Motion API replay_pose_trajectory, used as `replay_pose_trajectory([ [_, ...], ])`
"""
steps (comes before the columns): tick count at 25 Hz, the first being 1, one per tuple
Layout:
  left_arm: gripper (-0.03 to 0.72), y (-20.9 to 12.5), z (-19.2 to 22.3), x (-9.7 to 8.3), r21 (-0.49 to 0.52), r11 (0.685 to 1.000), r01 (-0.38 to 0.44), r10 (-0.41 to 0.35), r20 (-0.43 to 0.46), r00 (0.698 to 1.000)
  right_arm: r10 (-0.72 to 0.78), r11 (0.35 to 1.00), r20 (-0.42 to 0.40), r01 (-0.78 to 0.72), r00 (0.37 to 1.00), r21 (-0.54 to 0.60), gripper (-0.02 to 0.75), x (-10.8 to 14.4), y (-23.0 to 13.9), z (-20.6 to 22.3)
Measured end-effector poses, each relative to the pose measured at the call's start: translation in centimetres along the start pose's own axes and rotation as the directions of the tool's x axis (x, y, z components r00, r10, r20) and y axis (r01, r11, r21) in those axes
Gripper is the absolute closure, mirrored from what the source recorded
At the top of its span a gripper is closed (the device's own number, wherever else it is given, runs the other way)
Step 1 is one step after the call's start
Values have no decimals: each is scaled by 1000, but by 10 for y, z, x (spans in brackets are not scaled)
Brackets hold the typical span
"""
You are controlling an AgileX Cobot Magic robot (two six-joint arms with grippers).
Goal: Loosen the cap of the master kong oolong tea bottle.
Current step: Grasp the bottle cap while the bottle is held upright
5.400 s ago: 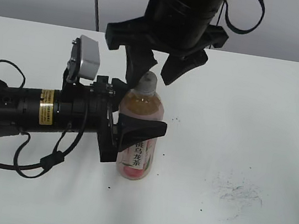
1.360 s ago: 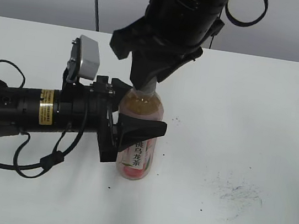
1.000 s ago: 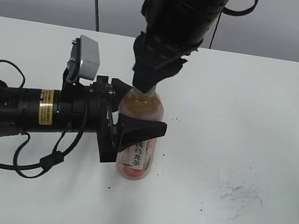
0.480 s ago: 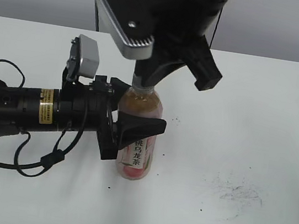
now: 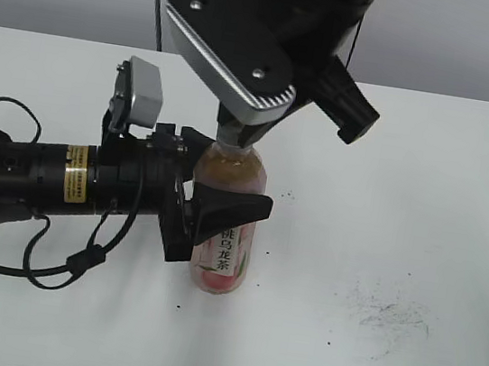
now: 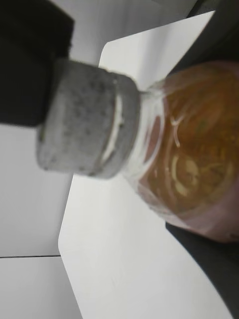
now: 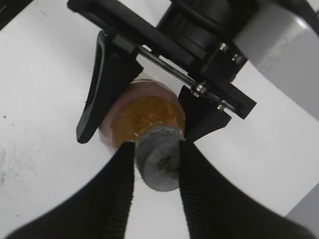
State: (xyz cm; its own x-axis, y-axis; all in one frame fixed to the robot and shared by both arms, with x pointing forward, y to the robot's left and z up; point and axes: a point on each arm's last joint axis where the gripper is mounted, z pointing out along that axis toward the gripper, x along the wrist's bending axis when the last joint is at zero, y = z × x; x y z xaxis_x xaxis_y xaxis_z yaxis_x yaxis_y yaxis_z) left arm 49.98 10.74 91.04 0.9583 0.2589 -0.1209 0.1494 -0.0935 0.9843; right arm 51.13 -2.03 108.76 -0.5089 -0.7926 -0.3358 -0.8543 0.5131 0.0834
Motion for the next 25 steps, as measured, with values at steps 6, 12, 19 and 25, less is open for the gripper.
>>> replay_pose_trajectory([
  [6, 240, 0, 0, -1, 1, 1000, -15, 15, 11, 1000, 370, 929, 1, -370, 929, -1, 297, 0, 0, 0],
  [12, 240, 0, 0, -1, 0, 1000, -16, 16, 12, 1000, 829, 560, -6, -829, 560, -10, 269, 0, 1, 0],
  [19, 240, 0, 0, -1, 0, 1000, -16, 16, 13, 1000, 1000, -12, -19, -1000, -12, -7, 267, -1, 2, 0],
  [25, 240, 0, 0, -1, 1, 1000, -16, 16, 14, 1000, 972, -236, 3, -972, -236, 13, 267, -1, -1, 6],
])
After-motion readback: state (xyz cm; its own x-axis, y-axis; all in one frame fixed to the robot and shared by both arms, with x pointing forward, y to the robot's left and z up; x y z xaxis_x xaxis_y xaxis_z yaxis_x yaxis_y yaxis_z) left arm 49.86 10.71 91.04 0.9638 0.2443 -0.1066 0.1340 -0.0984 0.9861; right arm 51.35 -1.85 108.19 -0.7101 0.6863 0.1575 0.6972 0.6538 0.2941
